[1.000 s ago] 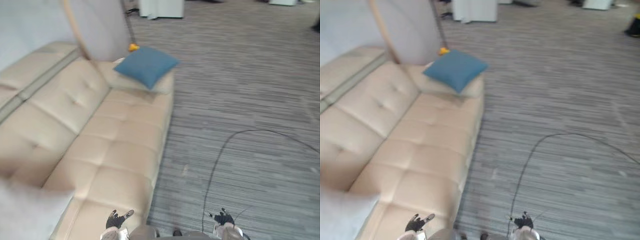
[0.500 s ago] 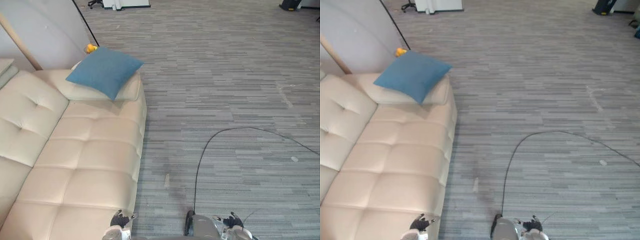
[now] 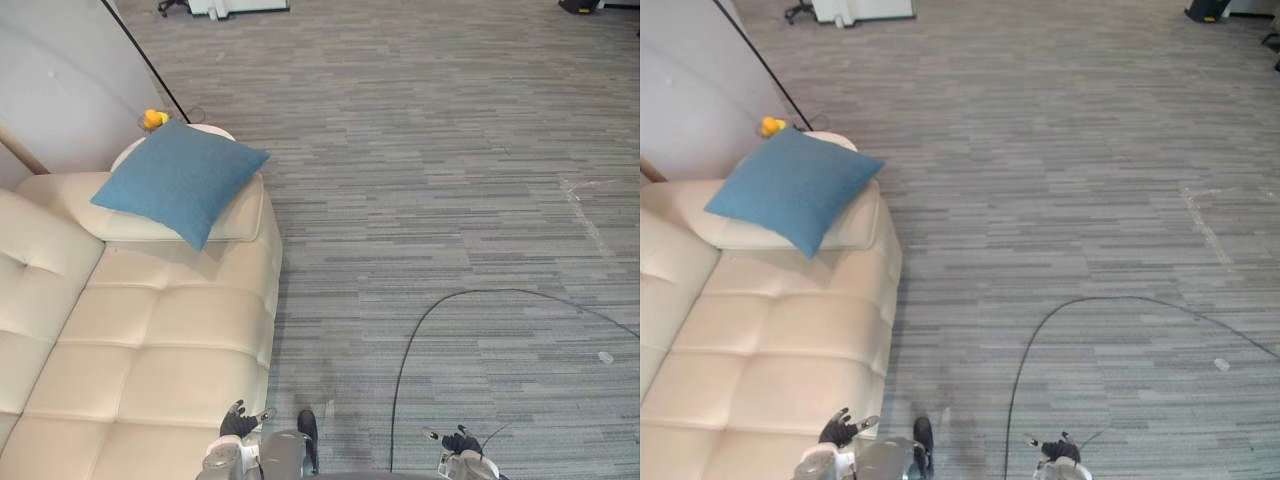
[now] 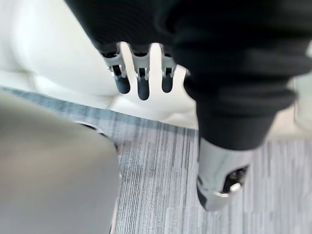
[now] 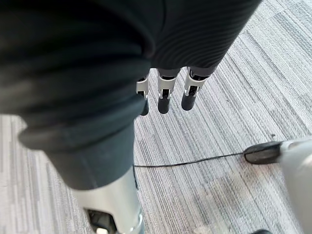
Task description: Pick up cushions and gather them together orderly.
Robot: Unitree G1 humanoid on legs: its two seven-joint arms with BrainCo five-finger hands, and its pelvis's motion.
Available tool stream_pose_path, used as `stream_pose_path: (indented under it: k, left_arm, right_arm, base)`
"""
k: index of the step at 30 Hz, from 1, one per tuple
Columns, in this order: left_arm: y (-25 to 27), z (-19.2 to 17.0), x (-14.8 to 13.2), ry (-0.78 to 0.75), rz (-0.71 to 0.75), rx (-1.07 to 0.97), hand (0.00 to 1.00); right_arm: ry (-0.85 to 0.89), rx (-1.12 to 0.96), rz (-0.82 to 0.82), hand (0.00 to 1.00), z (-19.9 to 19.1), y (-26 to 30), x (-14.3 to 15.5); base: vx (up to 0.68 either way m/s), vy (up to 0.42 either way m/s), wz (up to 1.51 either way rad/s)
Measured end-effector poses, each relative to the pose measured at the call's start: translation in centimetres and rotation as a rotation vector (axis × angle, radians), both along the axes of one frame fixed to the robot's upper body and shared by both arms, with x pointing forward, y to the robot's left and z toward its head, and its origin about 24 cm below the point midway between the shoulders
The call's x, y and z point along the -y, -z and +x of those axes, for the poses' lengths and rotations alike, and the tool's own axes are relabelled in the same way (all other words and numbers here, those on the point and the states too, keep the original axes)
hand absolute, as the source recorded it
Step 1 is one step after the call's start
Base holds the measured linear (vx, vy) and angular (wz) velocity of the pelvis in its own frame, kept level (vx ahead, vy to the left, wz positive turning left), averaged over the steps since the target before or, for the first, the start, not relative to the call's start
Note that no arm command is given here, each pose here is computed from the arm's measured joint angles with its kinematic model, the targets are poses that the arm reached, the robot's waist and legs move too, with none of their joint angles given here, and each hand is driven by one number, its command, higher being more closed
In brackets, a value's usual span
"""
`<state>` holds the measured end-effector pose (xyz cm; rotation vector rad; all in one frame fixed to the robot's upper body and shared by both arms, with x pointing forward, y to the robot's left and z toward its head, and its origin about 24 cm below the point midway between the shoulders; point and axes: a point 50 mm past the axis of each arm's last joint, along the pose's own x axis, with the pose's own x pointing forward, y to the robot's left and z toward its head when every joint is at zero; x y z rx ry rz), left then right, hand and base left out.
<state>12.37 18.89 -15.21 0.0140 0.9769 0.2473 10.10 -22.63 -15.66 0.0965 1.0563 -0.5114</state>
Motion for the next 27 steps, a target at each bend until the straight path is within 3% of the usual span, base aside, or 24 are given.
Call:
stream_pose_path:
  k: [9,20,27]
  left_arm:
    - [-0.3,1.5,1.5,0.084,-0.011,0.010,0.00]
    - [0.2,0.2,2.1,-0.024,-0.068,-0.004,0.00]
    - [-0.3,1.1,1.5,0.017,-0.033,0.032,0.00]
  right_arm:
    - [0.005,0.051,0.011,0.00,0.5,-0.3,-0.4]
    - [0.031,0.044,-0.001,0.00,0.1,-0.4,0.5]
    - [0.029,0.039,0.036,0.00,0.5,-0.1,-0.8]
  base:
    - [0.50,-0.026,0.51]
    - [0.37,-0.278,0.42]
    - [0.35,-0.068,0.01]
